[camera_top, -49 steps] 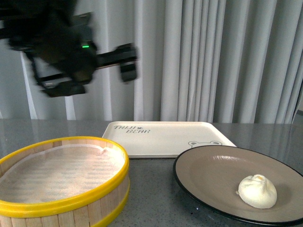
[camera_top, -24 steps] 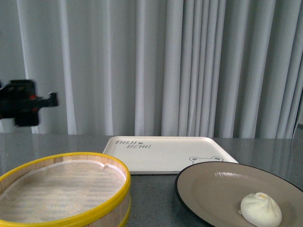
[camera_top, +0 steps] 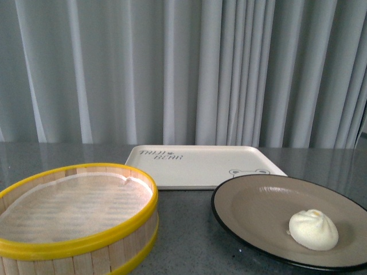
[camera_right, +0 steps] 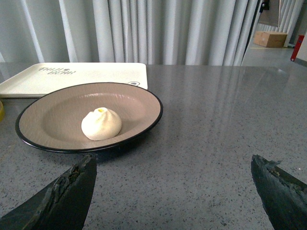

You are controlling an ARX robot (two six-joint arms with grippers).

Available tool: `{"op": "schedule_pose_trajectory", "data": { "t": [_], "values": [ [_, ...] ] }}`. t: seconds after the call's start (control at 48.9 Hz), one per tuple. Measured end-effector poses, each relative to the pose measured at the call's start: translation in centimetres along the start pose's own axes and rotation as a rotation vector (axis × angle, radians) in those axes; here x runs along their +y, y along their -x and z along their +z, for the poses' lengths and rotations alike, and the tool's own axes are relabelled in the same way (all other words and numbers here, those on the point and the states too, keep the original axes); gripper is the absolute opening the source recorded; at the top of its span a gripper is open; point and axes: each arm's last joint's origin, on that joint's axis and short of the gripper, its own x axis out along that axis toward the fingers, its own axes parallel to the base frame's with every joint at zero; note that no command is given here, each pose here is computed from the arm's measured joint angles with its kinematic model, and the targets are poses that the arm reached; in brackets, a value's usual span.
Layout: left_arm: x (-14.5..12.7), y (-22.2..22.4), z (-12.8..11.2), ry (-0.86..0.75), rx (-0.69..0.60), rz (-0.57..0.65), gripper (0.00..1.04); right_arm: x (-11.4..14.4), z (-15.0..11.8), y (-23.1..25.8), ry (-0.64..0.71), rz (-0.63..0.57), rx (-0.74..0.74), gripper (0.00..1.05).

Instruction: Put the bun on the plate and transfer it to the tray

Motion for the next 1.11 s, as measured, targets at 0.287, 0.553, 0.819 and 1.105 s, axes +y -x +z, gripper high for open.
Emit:
{"op": "schedule_pose_trajectory", "data": {
  "t": [0.287,0.553,0.819,1.105],
  "values": [
    [1.6,3.7,-1.6,0.001,-0.006,0.004,0.04,0.0,0.0,0.0,0.000,0.000,0.000,0.96],
    [1.6,5.7,-2.3,0.001,-0.005,-0.002,0.04,0.0,0.0,0.0,0.000,0.000,0.000,0.96],
    [1.6,7.0,-3.2,0.000,-0.017,-0.002,0.04,0.0,0.0,0.0,0.000,0.000,0.000,0.96],
    [1.6,8.2,-2.7,0.000,-0.034,-0.002,0.04,0.0,0.0,0.0,0.000,0.000,0.000,0.96]
  ]
}}
